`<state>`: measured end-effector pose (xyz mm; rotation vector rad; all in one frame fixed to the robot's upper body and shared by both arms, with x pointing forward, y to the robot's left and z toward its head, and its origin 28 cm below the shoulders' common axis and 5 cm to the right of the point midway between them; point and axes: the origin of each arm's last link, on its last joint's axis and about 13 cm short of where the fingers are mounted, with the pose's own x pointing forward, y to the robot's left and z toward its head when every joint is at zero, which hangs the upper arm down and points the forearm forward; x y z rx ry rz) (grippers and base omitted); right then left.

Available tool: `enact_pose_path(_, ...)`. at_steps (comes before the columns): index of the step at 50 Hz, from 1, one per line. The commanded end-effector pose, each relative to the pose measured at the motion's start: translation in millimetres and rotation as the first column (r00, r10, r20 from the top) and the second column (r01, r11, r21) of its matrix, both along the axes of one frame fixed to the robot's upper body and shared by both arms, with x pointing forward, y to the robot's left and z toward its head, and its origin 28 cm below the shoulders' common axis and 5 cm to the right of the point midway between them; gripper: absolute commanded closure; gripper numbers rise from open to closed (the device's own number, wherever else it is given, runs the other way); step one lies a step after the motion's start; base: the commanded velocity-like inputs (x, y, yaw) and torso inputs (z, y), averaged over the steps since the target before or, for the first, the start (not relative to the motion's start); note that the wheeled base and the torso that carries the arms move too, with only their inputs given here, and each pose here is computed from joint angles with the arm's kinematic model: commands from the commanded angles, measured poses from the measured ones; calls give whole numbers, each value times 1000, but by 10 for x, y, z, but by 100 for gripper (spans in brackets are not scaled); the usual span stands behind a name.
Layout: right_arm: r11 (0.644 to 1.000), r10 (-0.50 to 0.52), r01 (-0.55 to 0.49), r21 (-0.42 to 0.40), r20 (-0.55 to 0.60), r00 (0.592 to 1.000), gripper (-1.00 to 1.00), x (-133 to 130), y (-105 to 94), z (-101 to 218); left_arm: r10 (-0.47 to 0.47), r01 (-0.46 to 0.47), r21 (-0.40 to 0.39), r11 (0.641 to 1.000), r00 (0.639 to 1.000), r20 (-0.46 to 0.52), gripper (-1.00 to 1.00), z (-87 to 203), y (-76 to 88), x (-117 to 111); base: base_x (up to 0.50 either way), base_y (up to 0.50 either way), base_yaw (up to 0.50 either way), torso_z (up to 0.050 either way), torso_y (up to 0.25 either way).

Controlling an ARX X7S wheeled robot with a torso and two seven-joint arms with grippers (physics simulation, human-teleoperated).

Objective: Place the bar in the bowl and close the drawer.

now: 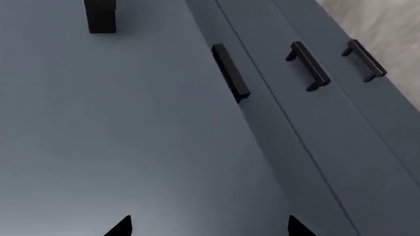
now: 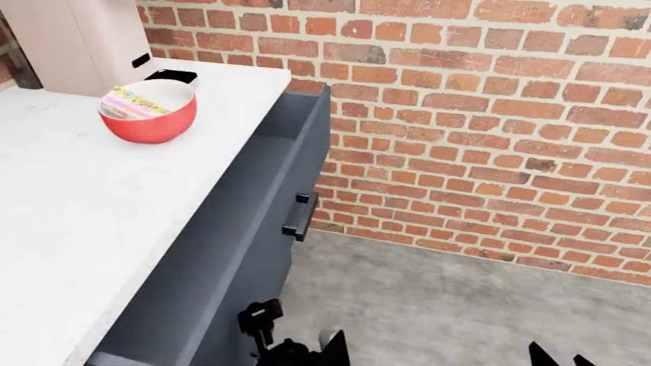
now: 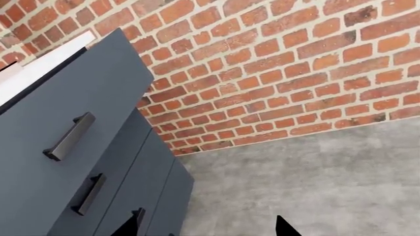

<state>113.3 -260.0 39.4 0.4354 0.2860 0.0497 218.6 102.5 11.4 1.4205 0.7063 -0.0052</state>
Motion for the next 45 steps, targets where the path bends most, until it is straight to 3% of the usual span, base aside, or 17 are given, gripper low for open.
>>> enact_pose_path(1,1000,3,-3,-2,-1,1000,-100,-2,14,21,62,-63,25,998,998,24,-100,-34,97,136,0,0,0,0,0)
enact_pose_path(22,1000,13,-13,-3,1,1000,-100,19,23,24,175,-178,27,984,980,93,-100,16,280,457,0,0,0,0,0)
enact_pose_path(45,1000,9,-9,-4,-5,1000,-100,31,5,-25,289,-299,37,953,941,174,-100,17,599,745,0,0,0,0,0)
